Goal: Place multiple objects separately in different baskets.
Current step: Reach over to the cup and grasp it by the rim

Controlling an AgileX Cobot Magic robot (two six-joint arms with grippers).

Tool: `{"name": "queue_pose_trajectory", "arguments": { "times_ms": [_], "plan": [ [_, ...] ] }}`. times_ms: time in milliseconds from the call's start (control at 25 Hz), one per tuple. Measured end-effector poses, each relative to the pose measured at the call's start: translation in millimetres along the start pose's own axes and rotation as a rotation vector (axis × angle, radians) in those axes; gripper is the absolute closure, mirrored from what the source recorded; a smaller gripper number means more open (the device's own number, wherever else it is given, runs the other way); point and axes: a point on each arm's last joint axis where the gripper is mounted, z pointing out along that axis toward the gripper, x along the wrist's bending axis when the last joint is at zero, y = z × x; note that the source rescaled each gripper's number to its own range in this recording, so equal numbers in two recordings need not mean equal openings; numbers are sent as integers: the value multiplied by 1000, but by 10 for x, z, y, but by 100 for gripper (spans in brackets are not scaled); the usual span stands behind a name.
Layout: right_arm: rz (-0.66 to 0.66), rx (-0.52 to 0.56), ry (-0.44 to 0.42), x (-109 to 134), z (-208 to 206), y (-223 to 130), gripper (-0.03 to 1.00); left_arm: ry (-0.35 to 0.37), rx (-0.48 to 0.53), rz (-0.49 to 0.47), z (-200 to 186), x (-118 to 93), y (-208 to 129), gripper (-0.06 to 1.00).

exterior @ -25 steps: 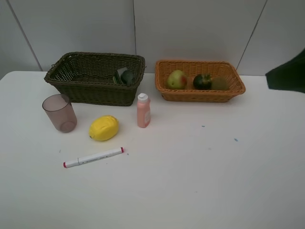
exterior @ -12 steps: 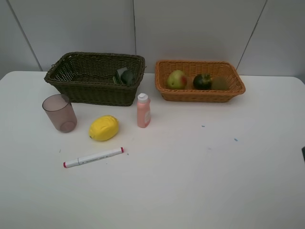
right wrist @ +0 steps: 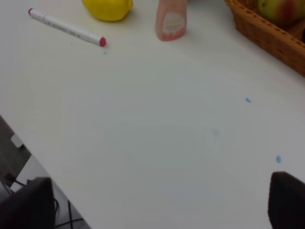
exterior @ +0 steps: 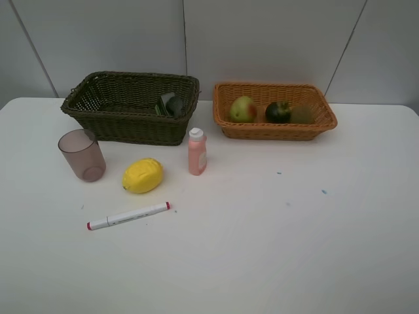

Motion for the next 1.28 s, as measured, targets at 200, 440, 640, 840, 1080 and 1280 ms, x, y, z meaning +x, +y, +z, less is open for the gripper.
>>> {"name": "queue_pose_trajectory", "arguments": {
  "times_ms": [200,440,640,840,1080,1280],
  "plan": [
    [-22,-39,21,21,-73,-66,0,0,0,0,0,0,0,-2],
    [-16,-58,18,18,-101,-85,0,0,0,0,0,0,0,-2],
    [49,-94,-67,7,-168,-135,0,0,0,0,0,0,0,-2],
    [140,-135,-220,22,-255,-196,0,0,0,0,0,0,0,-2],
    [258,-124,-422,52,-284,-215,0,0,0,0,0,0,0,-2],
    [343,-102,-565,69,-285,-213,0,0,0,0,0,0,0,-2]
  ]
}}
